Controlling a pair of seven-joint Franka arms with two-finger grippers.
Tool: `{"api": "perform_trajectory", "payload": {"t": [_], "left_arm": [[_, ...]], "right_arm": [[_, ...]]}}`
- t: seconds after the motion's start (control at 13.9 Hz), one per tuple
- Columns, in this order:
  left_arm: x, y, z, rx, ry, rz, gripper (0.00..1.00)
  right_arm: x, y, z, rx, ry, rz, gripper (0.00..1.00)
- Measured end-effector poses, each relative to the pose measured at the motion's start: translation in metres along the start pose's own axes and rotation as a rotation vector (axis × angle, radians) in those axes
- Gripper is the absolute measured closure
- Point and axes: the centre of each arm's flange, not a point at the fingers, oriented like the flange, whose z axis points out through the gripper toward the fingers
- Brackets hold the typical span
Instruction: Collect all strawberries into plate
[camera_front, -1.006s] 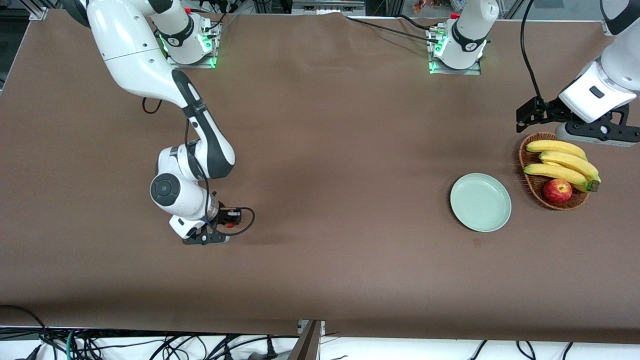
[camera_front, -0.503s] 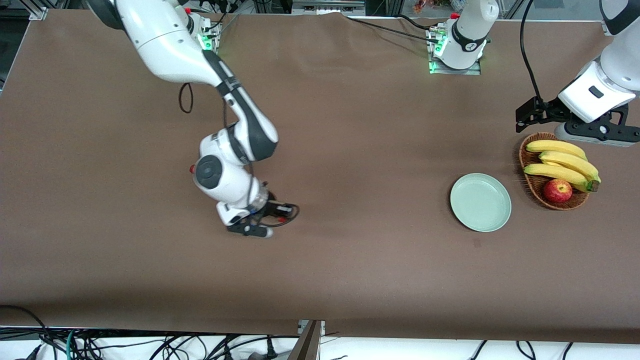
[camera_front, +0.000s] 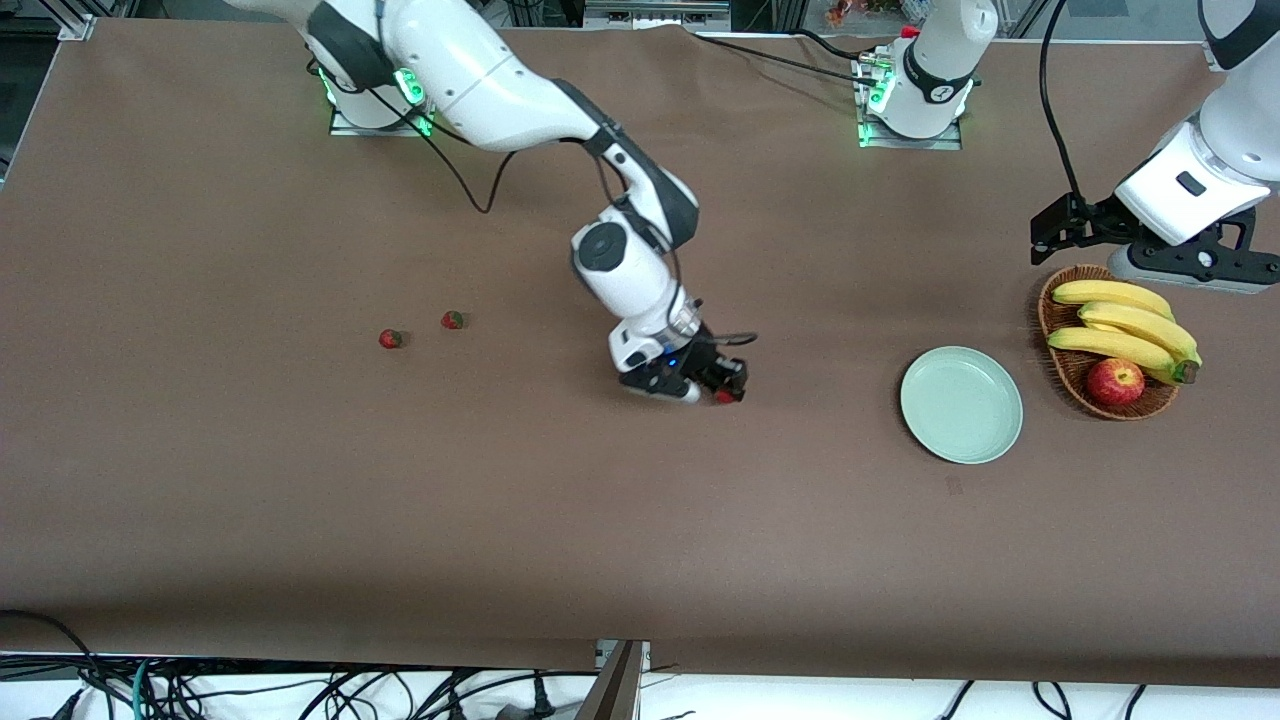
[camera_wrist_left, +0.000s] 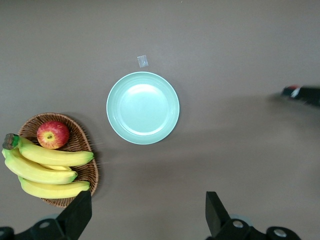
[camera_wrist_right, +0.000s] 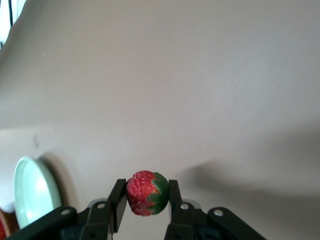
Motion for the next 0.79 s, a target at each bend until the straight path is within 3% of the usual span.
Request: {"api": "perform_trajectory", "payload": {"t": [0.14,0.22,0.36,0.58,0.79], "left_arm": [[0.000,0.000,0.000,0.000,0.000,0.000,0.00],[0.000,0.000,0.000,0.000,0.000,0.000,0.00],[0.000,0.000,0.000,0.000,0.000,0.000,0.00],[0.000,0.000,0.000,0.000,0.000,0.000,0.00],[0.000,0.000,0.000,0.000,-0.001,0.000,0.00]], "right_arm": [[-0.027,-0.007,0.005,0.021,-0.006,0.013,0.61],[-0.030,-0.010,0.004,0.027,-0.006,0.013,0.57],[-0.023,-0.014,0.000,0.035,0.009,0.011,0.35],[-0.003,-0.017,-0.007,0.033,0.038,0.009,0.30],[0.031,-0.019,-0.023,-0.074,0.025,-0.008,0.30]]}}
